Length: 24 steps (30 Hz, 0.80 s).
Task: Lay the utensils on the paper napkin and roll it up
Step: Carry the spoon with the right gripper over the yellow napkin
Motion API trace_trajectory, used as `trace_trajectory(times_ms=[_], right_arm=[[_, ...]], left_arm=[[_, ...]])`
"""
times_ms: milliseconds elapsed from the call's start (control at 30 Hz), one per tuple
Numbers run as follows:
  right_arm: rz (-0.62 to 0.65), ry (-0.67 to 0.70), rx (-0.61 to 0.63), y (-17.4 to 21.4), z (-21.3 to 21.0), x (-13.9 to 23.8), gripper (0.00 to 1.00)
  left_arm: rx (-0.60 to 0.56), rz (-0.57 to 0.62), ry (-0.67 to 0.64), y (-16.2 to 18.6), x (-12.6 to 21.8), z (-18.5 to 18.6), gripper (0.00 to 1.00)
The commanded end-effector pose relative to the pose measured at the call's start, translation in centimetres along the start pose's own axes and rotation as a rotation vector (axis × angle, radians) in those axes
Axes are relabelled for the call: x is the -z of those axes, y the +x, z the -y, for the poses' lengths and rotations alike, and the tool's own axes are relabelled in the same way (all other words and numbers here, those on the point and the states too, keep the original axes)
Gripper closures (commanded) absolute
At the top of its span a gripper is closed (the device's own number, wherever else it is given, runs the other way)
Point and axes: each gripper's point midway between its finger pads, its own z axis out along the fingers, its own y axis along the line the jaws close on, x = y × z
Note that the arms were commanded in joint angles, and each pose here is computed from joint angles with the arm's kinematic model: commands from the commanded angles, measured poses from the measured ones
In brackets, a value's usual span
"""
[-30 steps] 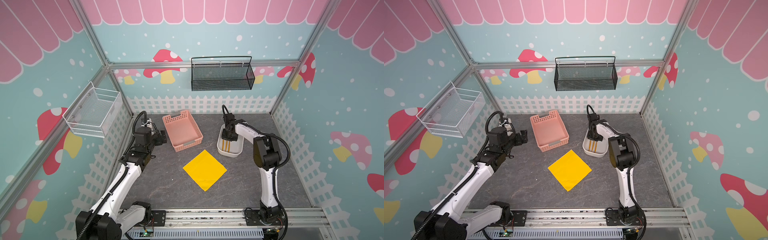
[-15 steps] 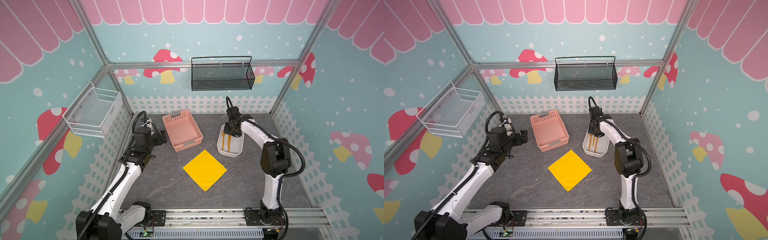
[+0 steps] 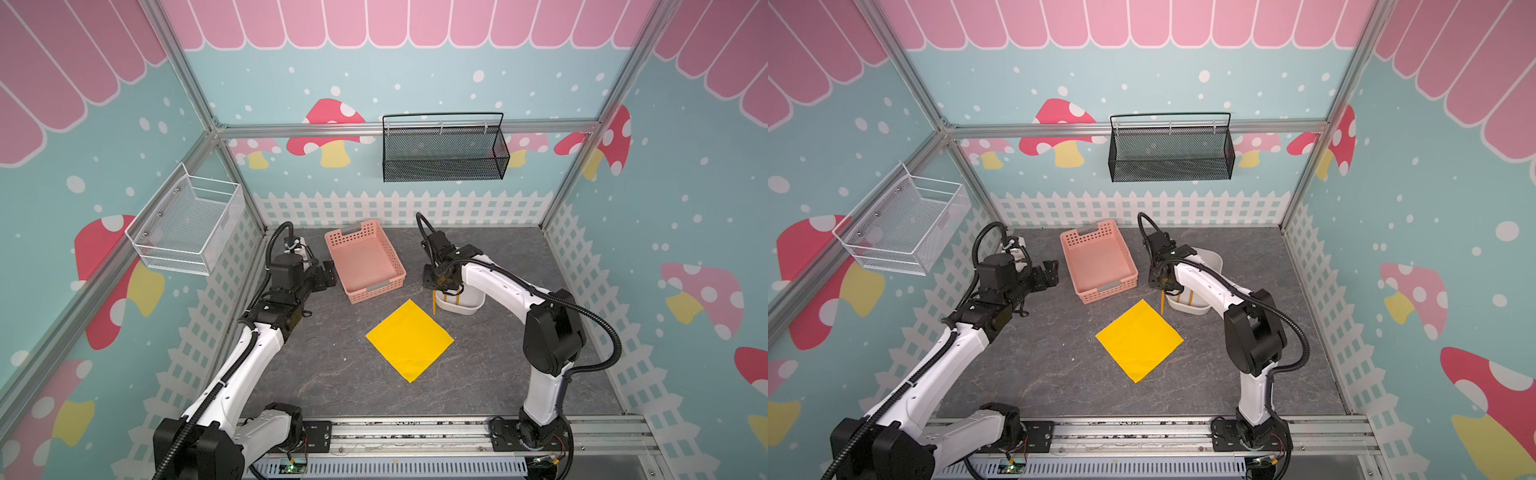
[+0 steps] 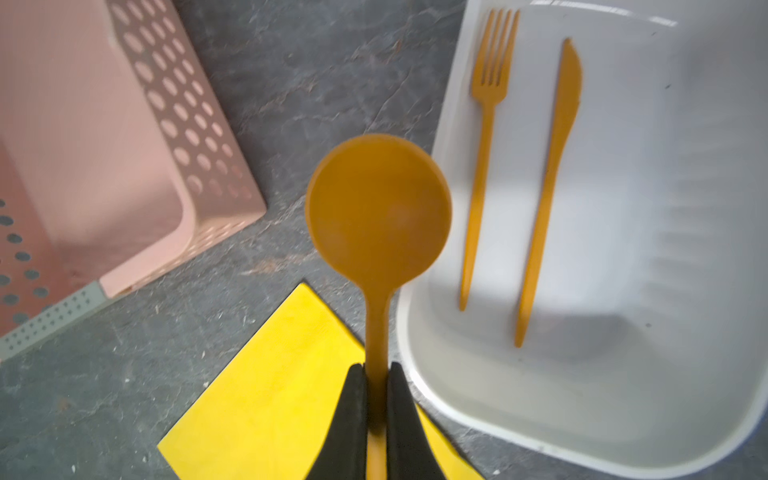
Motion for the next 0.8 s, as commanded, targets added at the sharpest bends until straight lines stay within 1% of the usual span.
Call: trace_trajectory(times_ms=[0,233,433,600,767], right_arm=[[-0.018,-0.022,-0.047,2.5,-1.4,1.1,0.95],[-0.099,-0.077,-0.023,8.0,-4.5,0.0,0.95],[-0.167,-0.109,-0.012,12.2,-6.0,-1.1,0.96],[-0.177,-0.119,-0.016,13.9,-7.2,-1.9,0.96],[-0.147,-0.099,-0.02,13.7,-7.3,-2.5,0.96]], left_arm=[[0.031,-0.04,0.051,1.1,-0.6,1.0,0.0],[0.043,-0.064,0.07,1.5,-0.8,1.3,0.0],[0.045,-0.066,0.075,1.4,-0.6,1.5,0.0],[0.059,-0.076,0.102,1.5,-0.6,2.0,0.0],[0.068,-0.078,0.117,1.4,-0.5,2.2,0.0]])
